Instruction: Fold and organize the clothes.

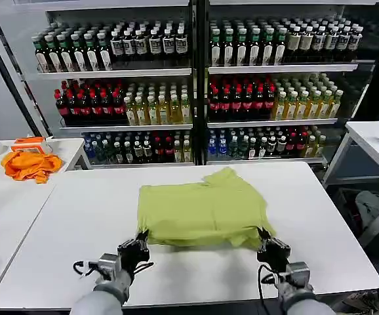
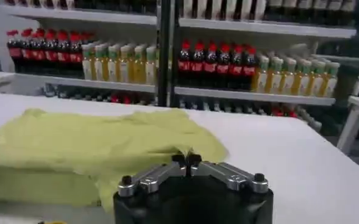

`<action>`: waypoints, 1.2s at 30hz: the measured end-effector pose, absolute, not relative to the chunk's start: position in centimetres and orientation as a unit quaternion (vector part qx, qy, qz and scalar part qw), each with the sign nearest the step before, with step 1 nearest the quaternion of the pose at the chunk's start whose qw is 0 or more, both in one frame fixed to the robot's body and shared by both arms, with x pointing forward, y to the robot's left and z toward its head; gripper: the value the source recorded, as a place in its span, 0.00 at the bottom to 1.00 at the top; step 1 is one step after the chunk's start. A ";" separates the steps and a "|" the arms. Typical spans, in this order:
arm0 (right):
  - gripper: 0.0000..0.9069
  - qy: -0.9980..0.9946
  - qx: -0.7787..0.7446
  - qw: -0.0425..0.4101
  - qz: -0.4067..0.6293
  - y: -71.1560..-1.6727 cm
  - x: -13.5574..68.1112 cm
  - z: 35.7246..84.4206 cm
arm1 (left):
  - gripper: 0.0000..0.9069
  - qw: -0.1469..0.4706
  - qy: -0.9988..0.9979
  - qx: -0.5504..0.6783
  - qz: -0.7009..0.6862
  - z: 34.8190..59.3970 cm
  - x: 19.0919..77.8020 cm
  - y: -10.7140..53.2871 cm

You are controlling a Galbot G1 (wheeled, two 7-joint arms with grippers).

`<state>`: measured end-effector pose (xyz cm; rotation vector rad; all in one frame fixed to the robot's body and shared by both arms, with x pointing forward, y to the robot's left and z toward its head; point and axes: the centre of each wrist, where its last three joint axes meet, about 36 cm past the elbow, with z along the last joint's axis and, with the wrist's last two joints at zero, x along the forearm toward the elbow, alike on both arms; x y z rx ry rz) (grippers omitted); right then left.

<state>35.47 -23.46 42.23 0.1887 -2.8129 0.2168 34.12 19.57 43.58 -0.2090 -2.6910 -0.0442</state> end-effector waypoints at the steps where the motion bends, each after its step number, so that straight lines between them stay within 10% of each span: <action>1: 0.00 -0.982 0.066 0.158 0.078 -23.5 35.9 42.0 | 0.02 0.219 -0.973 -0.074 -0.018 43.4 34.5 19.5; 8: 0.08 -0.977 0.068 0.179 0.091 -23.3 38.1 40.5 | 0.02 0.223 -0.972 -0.070 -0.029 42.0 36.7 18.9; 9: 1.00 -0.977 0.068 0.181 0.093 -23.3 38.2 40.4 | 0.02 0.223 -0.972 -0.068 -0.030 41.8 36.8 18.8; 11: 1.00 -0.976 0.068 0.182 0.095 -23.3 38.6 40.3 | 0.17 0.223 -0.972 -0.064 -0.032 41.7 37.1 18.8; 12: 1.00 -0.976 0.068 0.183 0.096 -23.3 38.7 40.2 | 1.00 0.223 -0.972 -0.063 -0.032 41.6 37.1 18.7; 36: 1.00 -0.969 0.018 0.238 0.071 -26.1 36.7 39.3 | 1.00 0.229 -0.973 -0.025 -0.025 39.4 36.0 19.7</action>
